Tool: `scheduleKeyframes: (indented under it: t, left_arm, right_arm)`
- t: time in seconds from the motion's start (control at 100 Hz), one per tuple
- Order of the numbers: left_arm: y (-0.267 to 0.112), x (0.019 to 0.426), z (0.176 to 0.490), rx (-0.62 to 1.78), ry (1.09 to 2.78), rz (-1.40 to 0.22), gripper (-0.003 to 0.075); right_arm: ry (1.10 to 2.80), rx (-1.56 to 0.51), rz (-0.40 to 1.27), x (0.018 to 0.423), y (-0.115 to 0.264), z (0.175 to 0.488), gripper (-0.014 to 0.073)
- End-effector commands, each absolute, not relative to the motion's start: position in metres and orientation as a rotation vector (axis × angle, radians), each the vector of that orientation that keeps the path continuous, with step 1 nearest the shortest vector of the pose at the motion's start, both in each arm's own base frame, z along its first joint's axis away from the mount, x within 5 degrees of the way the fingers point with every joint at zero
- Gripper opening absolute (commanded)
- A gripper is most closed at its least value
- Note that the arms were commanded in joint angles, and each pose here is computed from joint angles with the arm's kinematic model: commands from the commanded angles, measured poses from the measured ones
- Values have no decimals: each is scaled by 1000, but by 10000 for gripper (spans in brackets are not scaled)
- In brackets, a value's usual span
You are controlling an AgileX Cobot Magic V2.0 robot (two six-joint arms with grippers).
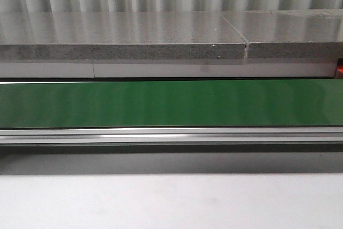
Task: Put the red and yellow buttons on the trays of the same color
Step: 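Carry the yellow button into the yellow tray and open the right gripper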
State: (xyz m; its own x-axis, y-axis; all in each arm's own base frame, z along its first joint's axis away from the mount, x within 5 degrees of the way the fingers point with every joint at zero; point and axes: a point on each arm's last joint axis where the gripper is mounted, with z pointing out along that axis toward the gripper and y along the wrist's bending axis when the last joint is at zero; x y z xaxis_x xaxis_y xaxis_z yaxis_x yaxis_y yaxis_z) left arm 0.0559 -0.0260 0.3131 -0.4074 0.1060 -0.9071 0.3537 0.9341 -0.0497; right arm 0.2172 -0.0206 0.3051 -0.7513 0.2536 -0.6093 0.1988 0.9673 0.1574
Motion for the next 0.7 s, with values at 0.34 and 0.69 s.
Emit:
scheduleKeyframes:
  t: [0.34,0.69]
  left_arm:
    - [-27,57,326,309,1904,-312,-20]
    - [-27,57,326,309,1904,-312,-20]
  right_arm:
    - [2301,744,-88,191,-94,302,227]
    - [2338,908,-121,200,-128,266,227]
